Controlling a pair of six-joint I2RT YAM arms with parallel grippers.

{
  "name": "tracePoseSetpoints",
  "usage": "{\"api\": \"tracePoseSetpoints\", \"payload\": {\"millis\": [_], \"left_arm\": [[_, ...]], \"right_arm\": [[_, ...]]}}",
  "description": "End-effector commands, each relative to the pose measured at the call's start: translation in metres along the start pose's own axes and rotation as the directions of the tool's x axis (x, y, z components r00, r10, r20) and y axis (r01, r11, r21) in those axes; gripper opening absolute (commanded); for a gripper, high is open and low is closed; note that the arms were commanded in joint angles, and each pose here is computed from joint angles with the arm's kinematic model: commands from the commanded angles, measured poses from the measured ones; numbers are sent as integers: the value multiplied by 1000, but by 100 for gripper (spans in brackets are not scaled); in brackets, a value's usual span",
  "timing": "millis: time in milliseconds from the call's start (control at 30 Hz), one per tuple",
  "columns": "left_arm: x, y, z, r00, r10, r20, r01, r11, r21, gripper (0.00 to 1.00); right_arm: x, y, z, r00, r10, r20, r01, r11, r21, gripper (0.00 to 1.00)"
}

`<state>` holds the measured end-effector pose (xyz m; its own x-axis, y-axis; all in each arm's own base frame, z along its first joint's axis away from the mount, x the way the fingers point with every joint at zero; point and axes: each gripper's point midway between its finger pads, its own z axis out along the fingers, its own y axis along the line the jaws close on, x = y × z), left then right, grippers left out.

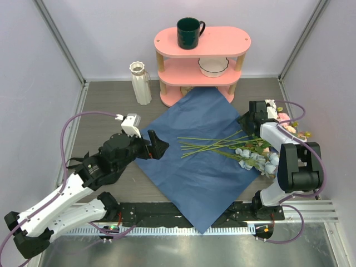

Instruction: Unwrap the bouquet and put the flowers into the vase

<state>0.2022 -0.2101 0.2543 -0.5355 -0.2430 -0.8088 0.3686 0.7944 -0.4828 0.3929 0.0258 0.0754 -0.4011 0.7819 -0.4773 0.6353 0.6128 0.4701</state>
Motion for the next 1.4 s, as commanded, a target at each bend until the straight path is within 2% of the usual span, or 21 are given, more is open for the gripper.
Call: {"api": "tracePoseSetpoints", "payload": {"millis": [0, 33, 133, 300, 500, 633, 733, 933, 967, 1033, 1067, 1167, 1267, 1367], "left_arm": [[-13, -10, 2, 1000, 2, 15, -2, 1000, 12, 100], [-16, -14, 2, 1000, 2, 16, -2, 1000, 24, 100], [-15, -17, 5, 1000, 3, 0, -3, 1000, 29, 100], [-9, -17, 14, 1000, -4, -2, 4, 999, 39, 100], [-11, -23, 19, 1000, 3, -21, -2, 999, 48, 100], [-9, -23, 23, 1000, 1, -12, 0, 999, 54, 100], [-10, -26, 28, 1000, 3, -16, -2, 998, 60, 100], [-12, -33, 26, 999, 2, -39, 1, 998, 69, 100], [-12, -31, 25, 999, 1, -39, 2, 998, 64, 100], [-14, -27, 20, 1000, -10, -23, 11, 999, 53, 100], [-15, -26, 19, 1000, -13, -13, 14, 998, 54, 100], [-13, -22, 18, 1000, -13, -7, 13, 999, 40, 100], [-15, -24, 21, 1000, -6, -17, 7, 999, 37, 100], [-20, -31, 24, 1000, -3, -22, 4, 999, 46, 100]], "right_arm": [[-3, -4, 12, 998, 47, 39, -48, 999, 18, 45], [-2, -3, 15, 998, 49, 35, -49, 999, 14, 41], [6, -6, 23, 998, 63, 5, -63, 998, 26, 40], [9, -15, 26, 999, 51, 10, -51, 997, 49, 46], [-1, -15, 18, 999, -33, 40, 31, 998, 50, 51], [-12, -24, 9, 993, -72, 94, 64, 994, 85, 52], [-4, -32, 14, 996, -54, 67, 49, 995, 84, 50], [13, -23, 33, 1000, -20, -8, 20, 999, 28, 42], [11, -17, 36, 1000, -20, -11, 21, 1000, 17, 34], [12, -12, 39, 999, -26, -25, 26, 1000, 2, 27], [8, -6, 37, 1000, -26, -18, 26, 1000, -12, 20], [-3, 11, 23, 1000, -24, 10, 24, 997, -70, 9], [-30, 32, -8, 996, -5, 94, 19, 989, -149, 1], [-57, 49, -50, 983, 48, 177, -4, 970, -242, 1]]}}
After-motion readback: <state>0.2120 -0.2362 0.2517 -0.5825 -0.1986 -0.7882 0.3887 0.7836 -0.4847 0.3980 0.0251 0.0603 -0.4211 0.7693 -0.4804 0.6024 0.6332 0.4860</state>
